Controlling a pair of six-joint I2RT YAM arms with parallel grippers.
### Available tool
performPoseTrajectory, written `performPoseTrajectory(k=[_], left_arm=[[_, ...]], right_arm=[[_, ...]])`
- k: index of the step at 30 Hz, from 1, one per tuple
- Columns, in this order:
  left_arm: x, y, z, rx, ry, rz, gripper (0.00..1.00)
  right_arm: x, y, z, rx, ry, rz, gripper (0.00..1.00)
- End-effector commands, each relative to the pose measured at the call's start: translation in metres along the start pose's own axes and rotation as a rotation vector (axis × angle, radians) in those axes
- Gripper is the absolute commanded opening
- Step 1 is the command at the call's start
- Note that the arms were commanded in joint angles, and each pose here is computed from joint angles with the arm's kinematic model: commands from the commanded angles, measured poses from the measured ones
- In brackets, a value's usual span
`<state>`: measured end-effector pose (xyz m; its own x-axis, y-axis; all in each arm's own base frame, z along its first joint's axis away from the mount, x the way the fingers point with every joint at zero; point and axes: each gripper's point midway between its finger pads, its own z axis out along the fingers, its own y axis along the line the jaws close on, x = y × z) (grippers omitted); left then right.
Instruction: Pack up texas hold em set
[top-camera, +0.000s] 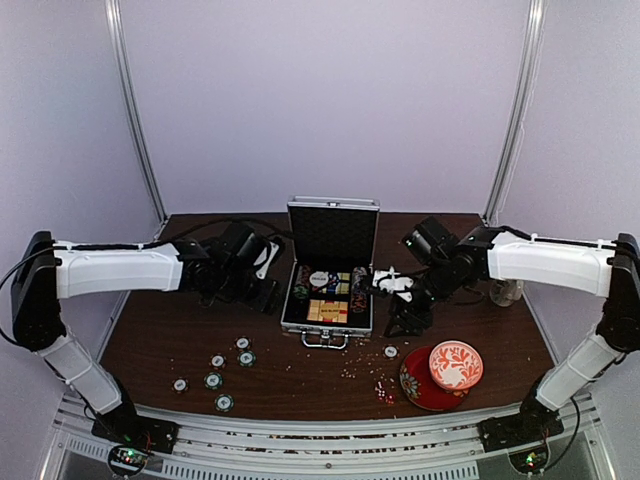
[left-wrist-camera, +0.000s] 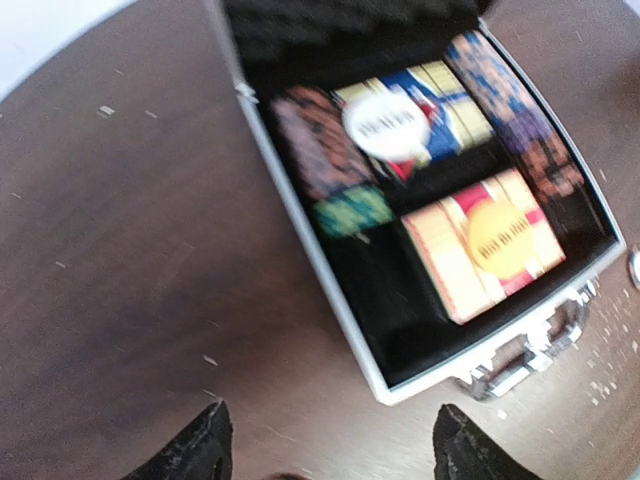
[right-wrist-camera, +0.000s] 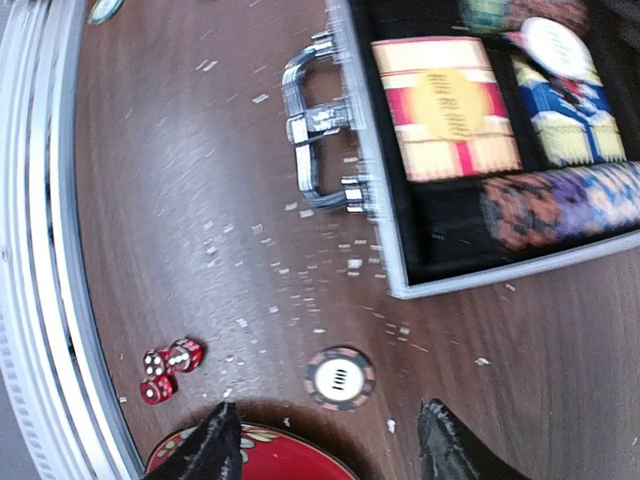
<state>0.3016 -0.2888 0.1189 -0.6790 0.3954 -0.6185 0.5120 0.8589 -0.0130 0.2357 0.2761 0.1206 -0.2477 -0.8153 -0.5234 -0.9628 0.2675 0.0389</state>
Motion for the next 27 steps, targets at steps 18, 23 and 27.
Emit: performPoseTrajectory(k=[18, 23, 27], left_arm=[[-0.094, 0.135, -0.066, -0.148, -0.416, -0.068, 0.70], [-0.093, 0.134, -0.063, -0.139, -0.403, -0.082, 0.69], [-0.094, 0.137, -0.064, -0.134, -0.409, -0.092, 0.69]], right_arm=[[0.062, 0.064, 0.067, -0.059, 0.398, -0.388, 0.40], [0.067, 0.068, 0.075, -0.073, 0.421, -0.422, 0.40], [0.066, 0.076, 0.076, -0.104, 0.415, -0.443, 0.39]])
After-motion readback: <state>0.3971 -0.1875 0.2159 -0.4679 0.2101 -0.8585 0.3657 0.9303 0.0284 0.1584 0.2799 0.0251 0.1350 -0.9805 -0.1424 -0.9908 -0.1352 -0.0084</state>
